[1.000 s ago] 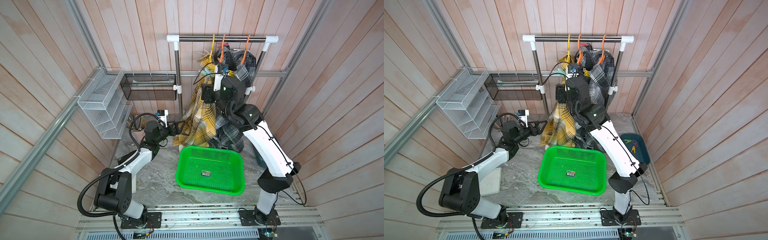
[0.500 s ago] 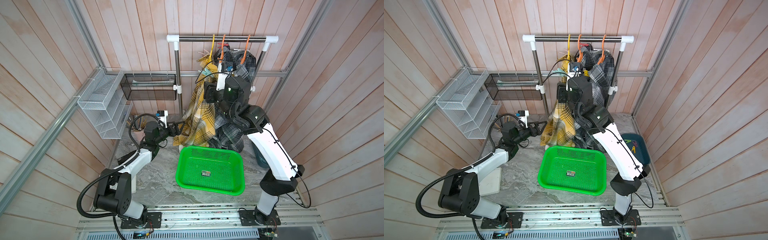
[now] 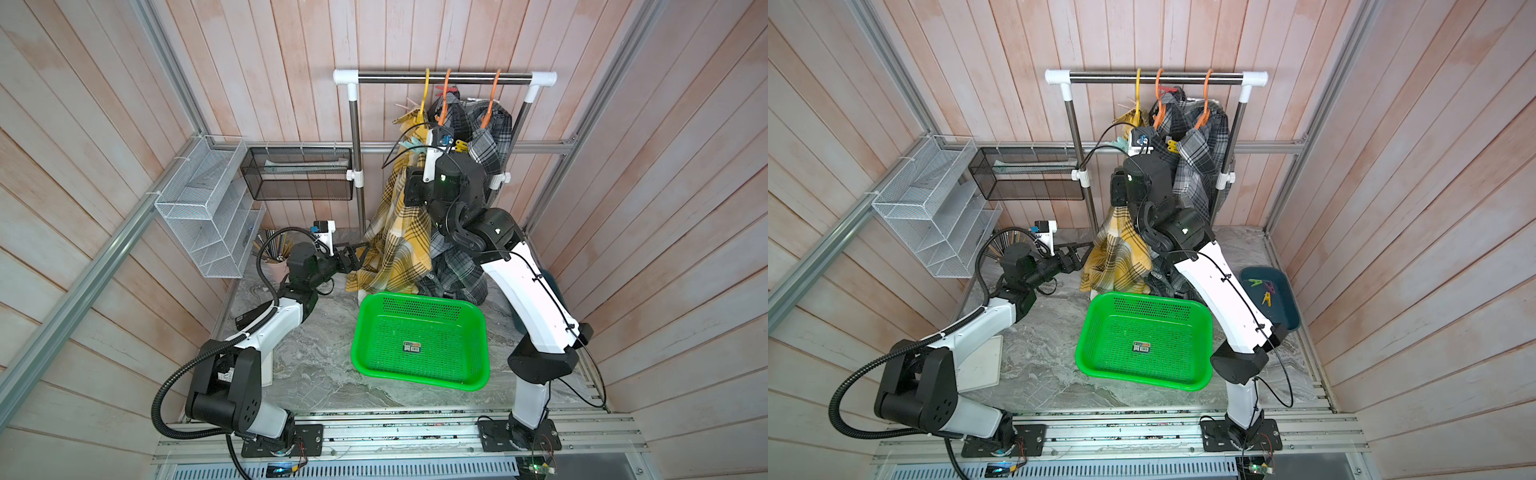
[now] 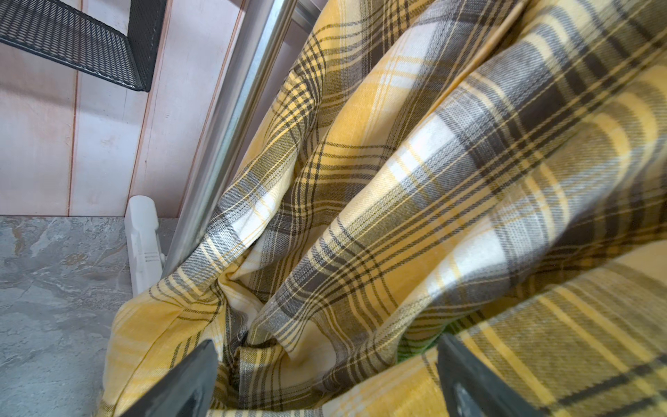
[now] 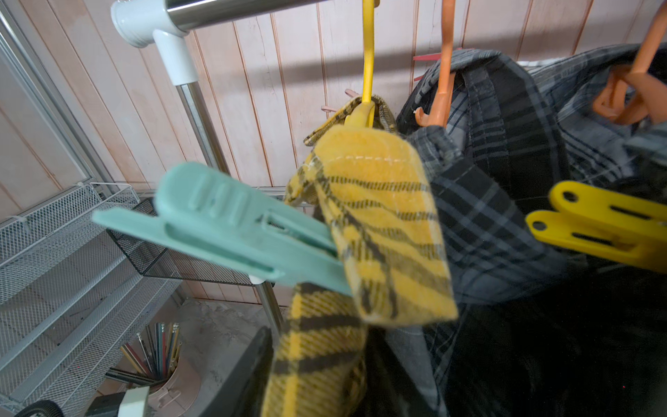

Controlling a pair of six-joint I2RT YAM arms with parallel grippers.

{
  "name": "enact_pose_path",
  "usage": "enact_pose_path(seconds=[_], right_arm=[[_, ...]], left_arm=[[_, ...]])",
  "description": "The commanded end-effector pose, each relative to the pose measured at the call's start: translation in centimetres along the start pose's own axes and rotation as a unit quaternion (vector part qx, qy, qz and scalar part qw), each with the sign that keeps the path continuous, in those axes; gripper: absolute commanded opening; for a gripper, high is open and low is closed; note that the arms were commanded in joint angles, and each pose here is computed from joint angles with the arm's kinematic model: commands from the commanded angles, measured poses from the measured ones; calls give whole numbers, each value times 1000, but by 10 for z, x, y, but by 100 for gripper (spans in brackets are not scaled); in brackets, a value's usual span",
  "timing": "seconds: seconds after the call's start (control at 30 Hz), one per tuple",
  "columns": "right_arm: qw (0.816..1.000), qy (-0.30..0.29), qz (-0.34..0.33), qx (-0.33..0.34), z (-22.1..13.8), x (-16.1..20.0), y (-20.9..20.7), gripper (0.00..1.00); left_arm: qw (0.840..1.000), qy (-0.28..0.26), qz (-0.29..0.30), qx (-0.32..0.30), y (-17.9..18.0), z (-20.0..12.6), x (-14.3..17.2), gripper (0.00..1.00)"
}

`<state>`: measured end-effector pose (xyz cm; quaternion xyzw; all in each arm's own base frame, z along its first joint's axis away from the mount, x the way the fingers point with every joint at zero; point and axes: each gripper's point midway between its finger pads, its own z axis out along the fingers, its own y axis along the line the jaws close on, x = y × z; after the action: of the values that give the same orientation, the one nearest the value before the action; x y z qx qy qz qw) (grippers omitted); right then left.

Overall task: Remove the clothespins securing long-sleeve shirts to the hanger
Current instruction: Pick up the hanger from the clothesline.

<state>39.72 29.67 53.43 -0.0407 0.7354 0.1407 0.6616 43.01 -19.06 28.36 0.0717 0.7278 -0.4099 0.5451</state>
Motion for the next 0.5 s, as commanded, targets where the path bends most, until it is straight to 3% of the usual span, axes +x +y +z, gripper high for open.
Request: enact_pose_path(seconds=[0.0, 0.2, 0.4, 0.47], right_arm=[[1000, 0, 5, 11, 3, -2, -9, 35], [1000, -10, -4, 3, 6, -8, -8, 22], [1000, -19, -15, -5, 11, -12, -7, 0], [999, -26, -21, -7, 10, -16, -6, 0]], left_arm=[[1000, 1, 6, 7, -5, -4, 3, 96], [1000, 1, 7, 2, -3, -5, 3, 96], [1000, -4, 5, 3, -3, -7, 3, 96], [1000, -9, 7, 2, -3, -9, 2, 96]])
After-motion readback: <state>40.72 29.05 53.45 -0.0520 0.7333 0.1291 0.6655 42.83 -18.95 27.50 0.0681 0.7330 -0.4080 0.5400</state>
